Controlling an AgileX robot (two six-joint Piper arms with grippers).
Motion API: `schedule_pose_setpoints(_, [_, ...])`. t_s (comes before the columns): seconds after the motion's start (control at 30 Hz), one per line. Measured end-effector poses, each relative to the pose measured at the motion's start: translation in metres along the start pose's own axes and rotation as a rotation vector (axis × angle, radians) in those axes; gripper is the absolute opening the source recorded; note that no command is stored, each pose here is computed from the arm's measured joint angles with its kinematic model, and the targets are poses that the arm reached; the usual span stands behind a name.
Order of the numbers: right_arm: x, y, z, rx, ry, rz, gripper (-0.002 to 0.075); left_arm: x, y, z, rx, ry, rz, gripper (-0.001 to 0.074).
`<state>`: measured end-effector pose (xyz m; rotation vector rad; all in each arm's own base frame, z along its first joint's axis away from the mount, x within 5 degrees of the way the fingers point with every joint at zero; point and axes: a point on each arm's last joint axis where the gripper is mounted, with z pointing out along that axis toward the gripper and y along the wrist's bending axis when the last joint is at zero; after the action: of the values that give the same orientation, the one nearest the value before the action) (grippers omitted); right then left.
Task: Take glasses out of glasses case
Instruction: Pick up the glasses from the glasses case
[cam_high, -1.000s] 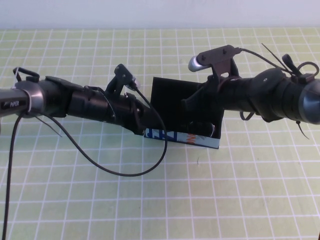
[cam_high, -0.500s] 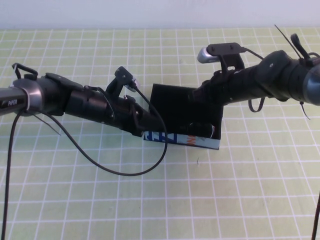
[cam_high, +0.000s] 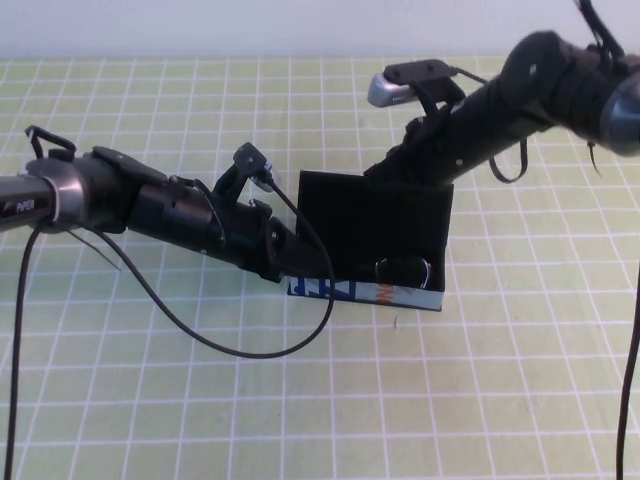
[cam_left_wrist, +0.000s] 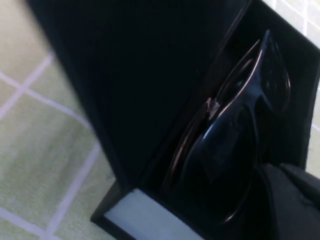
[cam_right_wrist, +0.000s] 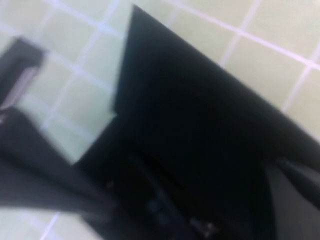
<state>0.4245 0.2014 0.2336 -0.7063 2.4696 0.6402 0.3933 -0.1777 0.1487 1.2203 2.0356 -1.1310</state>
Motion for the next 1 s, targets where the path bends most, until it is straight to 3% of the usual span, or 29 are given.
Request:
schedule_pose_setpoints(0.17, [-0.007, 0.020, -0.017, -0.078, 0.118, -0.233, 0.0006, -0.004, -0.004, -0.004, -0.002, 0.006, 0.021, -0.0004])
schedule_pose_setpoints(0.33, [0.002, 0.041, -0.012, -0.113, 0.226, -0.430, 0.0098, -0.016, -0.011, -0.013, -0.017, -0.017, 0.050, -0.0004])
schedule_pose_setpoints(0.5, [0.012, 0.054, 0.000, -0.063, 0.351, -0.584, 0.0205, -0.020, -0.007, -0.013, -0.057, -0.046, 0.040, -0.0004])
schedule_pose_setpoints(0.67, [0.016, 0.056, 0.008, -0.042, 0.383, -0.646, 0.0243, -0.021, -0.003, -0.018, -0.078, -0.085, -0.009, -0.0004])
schedule_pose_setpoints(1.0, [0.016, 0.045, 0.030, 0.011, 0.361, -0.676, 0.0272, -0.009, 0.024, -0.058, -0.154, -0.153, -0.241, -0.0004])
